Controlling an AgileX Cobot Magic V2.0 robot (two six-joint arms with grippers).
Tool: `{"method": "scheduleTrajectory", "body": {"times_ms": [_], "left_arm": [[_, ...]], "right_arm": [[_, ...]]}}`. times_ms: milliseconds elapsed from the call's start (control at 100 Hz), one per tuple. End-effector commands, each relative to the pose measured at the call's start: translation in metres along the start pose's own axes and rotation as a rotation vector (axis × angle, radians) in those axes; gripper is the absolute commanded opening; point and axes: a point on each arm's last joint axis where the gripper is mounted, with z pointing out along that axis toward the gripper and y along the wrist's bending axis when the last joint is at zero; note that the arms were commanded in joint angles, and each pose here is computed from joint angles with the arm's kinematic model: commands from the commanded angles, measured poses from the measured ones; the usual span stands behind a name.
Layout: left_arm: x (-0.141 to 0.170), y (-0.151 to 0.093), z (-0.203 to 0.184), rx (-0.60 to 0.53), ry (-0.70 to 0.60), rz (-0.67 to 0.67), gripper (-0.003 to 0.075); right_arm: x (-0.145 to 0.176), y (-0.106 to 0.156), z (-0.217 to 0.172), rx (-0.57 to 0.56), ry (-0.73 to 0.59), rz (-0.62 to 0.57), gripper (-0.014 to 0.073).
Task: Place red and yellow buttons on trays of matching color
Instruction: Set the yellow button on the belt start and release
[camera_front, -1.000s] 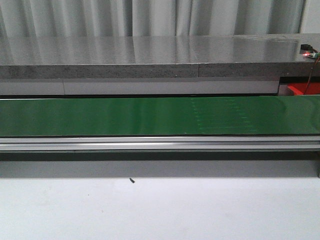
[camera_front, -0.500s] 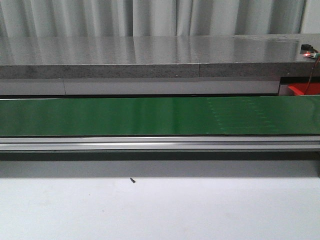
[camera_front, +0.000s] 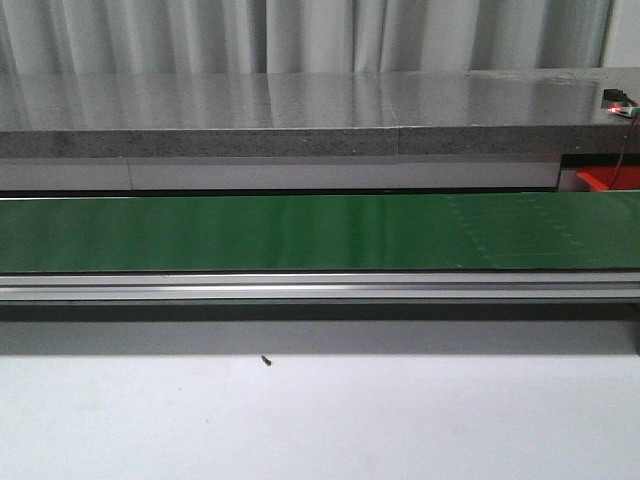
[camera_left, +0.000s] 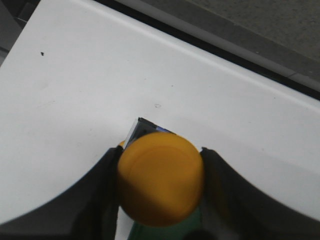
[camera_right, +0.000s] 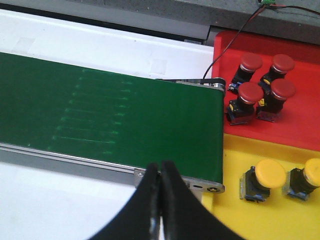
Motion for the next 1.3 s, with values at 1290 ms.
{"method": "scheduleTrajectory", "body": {"times_ms": [1290], "left_arm": [[0.11, -0.06, 0.028, 0.076, 0.102, 0.109, -0.0007]], "right_arm": [[-0.012, -0.002, -0.006, 0.018, -0.085, -0.005, -0.0068]]}}
